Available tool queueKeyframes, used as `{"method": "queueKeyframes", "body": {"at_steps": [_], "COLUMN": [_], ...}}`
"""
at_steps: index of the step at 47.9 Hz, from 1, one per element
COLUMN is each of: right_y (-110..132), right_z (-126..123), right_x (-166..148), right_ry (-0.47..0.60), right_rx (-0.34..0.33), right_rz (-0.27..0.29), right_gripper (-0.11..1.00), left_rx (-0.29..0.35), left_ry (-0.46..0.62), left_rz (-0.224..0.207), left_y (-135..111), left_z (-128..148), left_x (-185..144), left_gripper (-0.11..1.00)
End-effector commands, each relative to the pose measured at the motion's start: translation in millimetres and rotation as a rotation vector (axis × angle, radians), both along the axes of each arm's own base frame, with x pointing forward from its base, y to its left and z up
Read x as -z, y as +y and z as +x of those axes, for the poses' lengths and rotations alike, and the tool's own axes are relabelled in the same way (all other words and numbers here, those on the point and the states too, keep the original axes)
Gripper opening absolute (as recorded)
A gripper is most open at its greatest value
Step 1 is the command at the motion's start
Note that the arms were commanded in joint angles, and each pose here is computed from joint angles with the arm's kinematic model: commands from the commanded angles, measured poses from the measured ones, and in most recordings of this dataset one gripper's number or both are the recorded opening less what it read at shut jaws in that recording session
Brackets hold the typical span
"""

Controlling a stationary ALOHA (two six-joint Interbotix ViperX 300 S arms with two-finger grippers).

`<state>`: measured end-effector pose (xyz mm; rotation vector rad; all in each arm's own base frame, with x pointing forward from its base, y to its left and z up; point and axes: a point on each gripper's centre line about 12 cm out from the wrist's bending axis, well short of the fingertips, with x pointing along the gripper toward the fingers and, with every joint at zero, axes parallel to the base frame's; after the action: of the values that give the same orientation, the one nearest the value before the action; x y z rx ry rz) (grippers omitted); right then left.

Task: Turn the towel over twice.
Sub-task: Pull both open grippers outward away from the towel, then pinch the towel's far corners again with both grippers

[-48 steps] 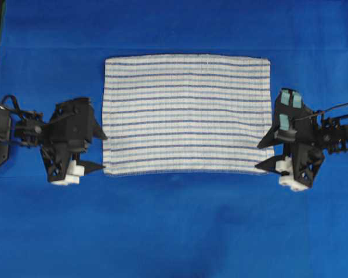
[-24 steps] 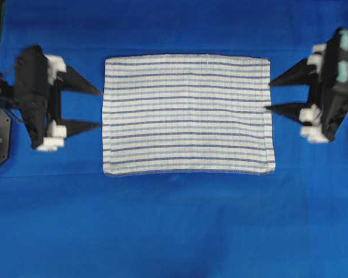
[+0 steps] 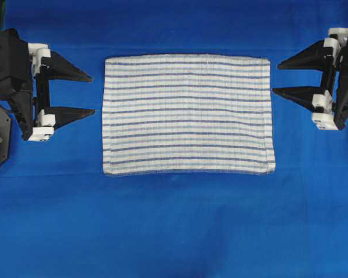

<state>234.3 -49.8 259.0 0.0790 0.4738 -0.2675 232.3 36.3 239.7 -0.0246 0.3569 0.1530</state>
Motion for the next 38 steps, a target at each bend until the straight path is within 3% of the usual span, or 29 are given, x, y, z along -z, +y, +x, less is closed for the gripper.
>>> {"method": "queueKeyframes", "body": {"at_steps": [1, 11, 21, 29, 38], "right_y": [-9.2, -43.2, -79.8, -97.8, -111.4], "right_z": [1.7, 0.7, -0.5, 0.4, 4.1], "right_x": [-2.0, 16.2, 44.0, 71.1, 107.2], "right_ry": [-0.002, 0.064, 0.145, 0.191, 0.213], "right_rx": [0.034, 0.161, 0.275, 0.310, 0.317], "right_rz": [-0.004, 0.005, 0.025, 0.054, 0.105], "right_gripper": [0.62, 0.62, 0.62, 0.62, 0.62], "left_rx": [-0.018, -0.100, -0.170, -0.198, -0.235], "left_ry": [-0.008, 0.033, 0.099, 0.165, 0.222], "left_rz": [0.000, 0.020, 0.068, 0.094, 0.085], "left_y": [4.8, 28.8, 57.8, 77.0, 95.9], "left_z": [4.1, 8.1, 16.5, 26.5, 35.2], "left_x": [-2.8, 14.1, 39.3, 62.6, 90.2], "left_gripper": [0.76, 0.76, 0.76, 0.76, 0.77]}}
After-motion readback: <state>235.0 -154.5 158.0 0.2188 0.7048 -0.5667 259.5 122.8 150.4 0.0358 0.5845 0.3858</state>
